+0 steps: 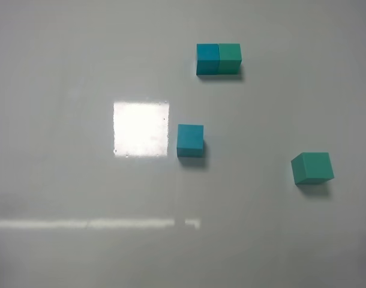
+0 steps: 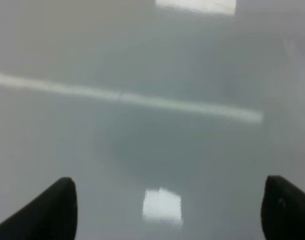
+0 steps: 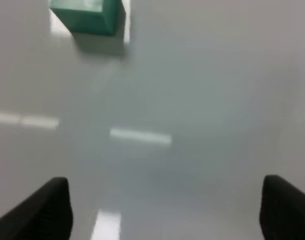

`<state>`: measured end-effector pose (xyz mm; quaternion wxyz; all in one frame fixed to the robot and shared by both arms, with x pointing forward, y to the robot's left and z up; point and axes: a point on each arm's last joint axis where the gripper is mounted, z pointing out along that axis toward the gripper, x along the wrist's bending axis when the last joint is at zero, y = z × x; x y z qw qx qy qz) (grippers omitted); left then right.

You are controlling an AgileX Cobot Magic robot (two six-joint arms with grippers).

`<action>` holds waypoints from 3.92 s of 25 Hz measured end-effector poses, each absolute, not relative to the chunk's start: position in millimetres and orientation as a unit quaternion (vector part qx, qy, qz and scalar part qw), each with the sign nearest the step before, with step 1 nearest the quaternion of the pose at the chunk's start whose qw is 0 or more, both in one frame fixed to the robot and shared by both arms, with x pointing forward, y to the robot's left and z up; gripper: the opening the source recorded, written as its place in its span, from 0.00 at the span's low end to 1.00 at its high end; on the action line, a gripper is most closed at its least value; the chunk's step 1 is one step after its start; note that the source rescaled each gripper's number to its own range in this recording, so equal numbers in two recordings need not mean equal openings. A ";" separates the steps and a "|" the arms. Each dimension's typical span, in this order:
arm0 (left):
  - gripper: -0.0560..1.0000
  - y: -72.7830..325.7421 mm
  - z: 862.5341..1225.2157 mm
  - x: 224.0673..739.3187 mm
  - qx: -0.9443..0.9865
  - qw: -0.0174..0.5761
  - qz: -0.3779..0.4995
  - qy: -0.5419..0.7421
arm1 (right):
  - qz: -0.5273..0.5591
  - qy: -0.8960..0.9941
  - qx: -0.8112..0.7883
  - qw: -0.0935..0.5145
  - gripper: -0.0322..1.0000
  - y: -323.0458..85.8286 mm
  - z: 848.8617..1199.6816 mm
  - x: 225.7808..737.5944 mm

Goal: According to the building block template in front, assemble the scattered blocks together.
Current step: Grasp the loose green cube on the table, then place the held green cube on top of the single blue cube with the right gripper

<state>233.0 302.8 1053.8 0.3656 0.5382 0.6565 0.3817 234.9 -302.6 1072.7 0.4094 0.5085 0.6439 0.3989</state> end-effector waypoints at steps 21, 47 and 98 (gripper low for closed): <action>0.75 302.8 1053.8 233.0 0.538 0.366 0.382 0.656 | 0.112 0.919 0.100 0.363 1.00 -234.5 1137.0 417.6; 0.75 302.8 1053.8 233.0 0.538 0.366 0.382 0.657 | 0.043 0.942 0.023 0.332 0.49 -206.4 1101.7 458.3; 0.75 302.7 1053.8 233.0 0.538 0.366 0.381 0.657 | 0.058 0.953 0.051 0.294 0.03 -65.1 1127.4 494.5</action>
